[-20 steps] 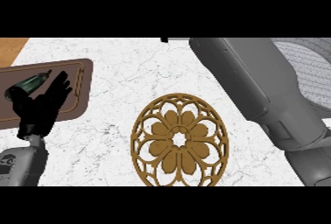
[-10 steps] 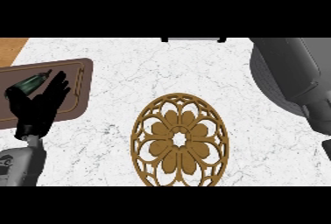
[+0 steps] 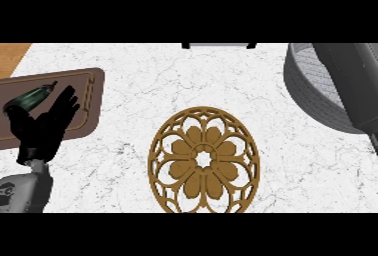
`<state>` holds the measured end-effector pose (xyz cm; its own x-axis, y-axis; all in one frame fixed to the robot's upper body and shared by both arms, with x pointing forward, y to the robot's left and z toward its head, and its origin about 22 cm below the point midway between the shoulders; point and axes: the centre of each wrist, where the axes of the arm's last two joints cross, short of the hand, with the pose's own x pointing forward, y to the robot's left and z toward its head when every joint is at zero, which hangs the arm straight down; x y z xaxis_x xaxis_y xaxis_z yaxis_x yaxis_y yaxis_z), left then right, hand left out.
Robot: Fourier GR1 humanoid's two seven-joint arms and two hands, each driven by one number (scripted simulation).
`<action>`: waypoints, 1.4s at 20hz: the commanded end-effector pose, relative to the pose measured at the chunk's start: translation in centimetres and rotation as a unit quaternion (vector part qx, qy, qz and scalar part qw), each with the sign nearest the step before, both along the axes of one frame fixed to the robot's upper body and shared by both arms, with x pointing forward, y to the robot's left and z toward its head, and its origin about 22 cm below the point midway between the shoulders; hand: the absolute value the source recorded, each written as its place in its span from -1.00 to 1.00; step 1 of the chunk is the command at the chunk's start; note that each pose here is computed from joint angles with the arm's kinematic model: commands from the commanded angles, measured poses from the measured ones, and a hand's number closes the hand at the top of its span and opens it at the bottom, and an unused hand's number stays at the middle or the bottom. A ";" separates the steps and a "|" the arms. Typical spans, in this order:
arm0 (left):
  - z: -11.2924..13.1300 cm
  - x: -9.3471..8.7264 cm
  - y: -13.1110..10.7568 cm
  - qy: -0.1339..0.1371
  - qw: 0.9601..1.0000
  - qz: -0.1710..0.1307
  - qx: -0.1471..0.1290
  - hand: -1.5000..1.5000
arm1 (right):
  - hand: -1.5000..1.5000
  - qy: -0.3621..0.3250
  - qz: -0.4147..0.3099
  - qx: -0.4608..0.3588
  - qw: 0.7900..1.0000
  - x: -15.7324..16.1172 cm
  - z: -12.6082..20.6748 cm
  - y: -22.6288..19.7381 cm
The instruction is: Pick the cupcake from the placemat and place it in the basket
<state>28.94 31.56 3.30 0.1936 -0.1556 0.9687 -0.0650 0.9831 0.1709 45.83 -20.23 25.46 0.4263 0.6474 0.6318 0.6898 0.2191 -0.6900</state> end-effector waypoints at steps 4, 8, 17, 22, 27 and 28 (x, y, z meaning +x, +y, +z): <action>0.3 0.7 0.8 0.004 1.000 0.002 0.000 0.00 | 1.00 -0.018 -0.006 0.019 1.000 -1.0 -4.2 -5.4; 1.5 1.2 0.6 -0.001 1.000 -0.003 0.003 0.00 | 1.00 -0.021 -0.012 0.028 0.999 -1.0 -7.4 -7.4; -1.0 0.0 -1.0 -0.005 1.000 0.003 0.011 0.00 | -1.00 -0.041 -0.072 0.048 0.995 -1.5 -6.7 -12.5; 0.0 0.5 -2.4 -0.007 1.000 -0.007 0.000 0.00 | -1.00 -0.075 -0.037 0.043 0.996 -1.7 -7.0 -13.1; -0.4 0.4 -0.2 -0.007 1.000 -0.006 0.002 0.00 | -1.00 -0.185 -0.107 0.108 0.971 -2.2 -5.2 -14.2; -0.2 -1.0 0.5 -0.002 1.000 -0.002 0.007 0.00 | -1.00 -0.215 -0.116 0.127 0.961 -2.8 -4.7 -14.5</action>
<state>29.06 31.34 3.44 0.1864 -0.1657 0.9684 -0.0558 0.9823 0.1788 43.85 -33.54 19.89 0.3125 0.4661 0.8277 0.8753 0.1972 -0.4415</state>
